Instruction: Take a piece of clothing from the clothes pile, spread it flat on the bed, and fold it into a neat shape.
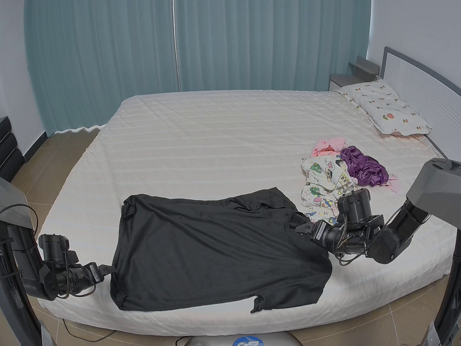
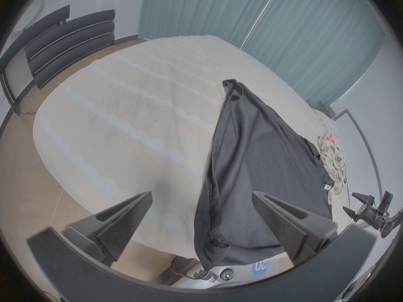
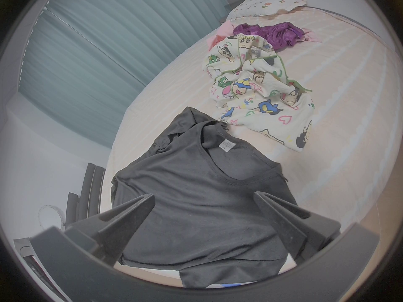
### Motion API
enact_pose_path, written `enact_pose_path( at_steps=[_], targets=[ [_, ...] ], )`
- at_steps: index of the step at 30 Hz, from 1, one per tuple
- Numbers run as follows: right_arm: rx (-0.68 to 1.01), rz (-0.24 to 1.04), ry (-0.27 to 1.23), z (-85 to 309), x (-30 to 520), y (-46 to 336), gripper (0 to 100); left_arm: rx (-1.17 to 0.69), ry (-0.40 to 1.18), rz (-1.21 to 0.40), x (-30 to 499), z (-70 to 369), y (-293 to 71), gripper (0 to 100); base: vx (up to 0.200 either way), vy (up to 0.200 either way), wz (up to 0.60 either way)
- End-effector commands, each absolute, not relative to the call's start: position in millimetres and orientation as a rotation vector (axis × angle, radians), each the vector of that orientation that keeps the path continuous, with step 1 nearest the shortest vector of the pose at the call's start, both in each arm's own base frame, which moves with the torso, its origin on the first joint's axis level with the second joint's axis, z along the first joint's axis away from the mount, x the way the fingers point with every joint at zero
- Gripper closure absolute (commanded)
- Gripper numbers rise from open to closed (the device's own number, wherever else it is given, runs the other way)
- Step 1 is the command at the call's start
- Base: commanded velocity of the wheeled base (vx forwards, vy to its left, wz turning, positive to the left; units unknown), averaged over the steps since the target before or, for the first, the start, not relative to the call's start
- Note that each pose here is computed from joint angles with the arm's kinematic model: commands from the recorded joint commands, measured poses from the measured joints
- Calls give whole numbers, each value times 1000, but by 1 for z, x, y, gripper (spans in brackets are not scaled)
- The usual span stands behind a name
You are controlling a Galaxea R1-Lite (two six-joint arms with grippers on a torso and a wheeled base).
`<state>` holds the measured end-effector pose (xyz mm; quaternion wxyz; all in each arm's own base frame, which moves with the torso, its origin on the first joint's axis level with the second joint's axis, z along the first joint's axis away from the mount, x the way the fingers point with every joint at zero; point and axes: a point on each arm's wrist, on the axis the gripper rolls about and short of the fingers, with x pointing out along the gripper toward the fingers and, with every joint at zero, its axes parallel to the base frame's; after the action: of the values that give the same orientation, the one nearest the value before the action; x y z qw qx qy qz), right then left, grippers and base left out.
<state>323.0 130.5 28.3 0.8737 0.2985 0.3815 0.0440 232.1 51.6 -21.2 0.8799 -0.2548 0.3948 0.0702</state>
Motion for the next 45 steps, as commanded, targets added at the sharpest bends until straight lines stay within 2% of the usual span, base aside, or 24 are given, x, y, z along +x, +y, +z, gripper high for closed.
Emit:
enact_pose_path(
  at_steps=[1, 6, 18, 28, 32, 39, 45],
  targets=[
    [622, 115, 785, 33, 324, 137, 0, -536, 792, 149, 237, -18, 55, 0, 0, 0, 0],
    [615, 130, 790, 33, 322, 143, 0, -560, 781, 166, 239, -18, 58, 0, 0, 0, 0],
    [614, 134, 788, 33, 322, 144, 0, -564, 779, 171, 240, -19, 60, 0, 0, 200, 0],
    [634, 134, 758, 35, 335, 146, 0, -580, 774, 155, 240, -18, 62, 0, 0, 0, 0],
    [695, 111, 746, 32, 347, 150, 0, -615, 772, 160, 240, -17, 61, 0, 0, 0, 0],
    [722, 89, 725, 12, 377, 159, 0, -641, 774, 153, 243, -19, 60, 0, 171, 0, 0],
    [747, 102, 702, -8, 405, 175, 0, -677, 774, 130, 243, -18, 59, 0, 0, 0, 0]
  ],
)
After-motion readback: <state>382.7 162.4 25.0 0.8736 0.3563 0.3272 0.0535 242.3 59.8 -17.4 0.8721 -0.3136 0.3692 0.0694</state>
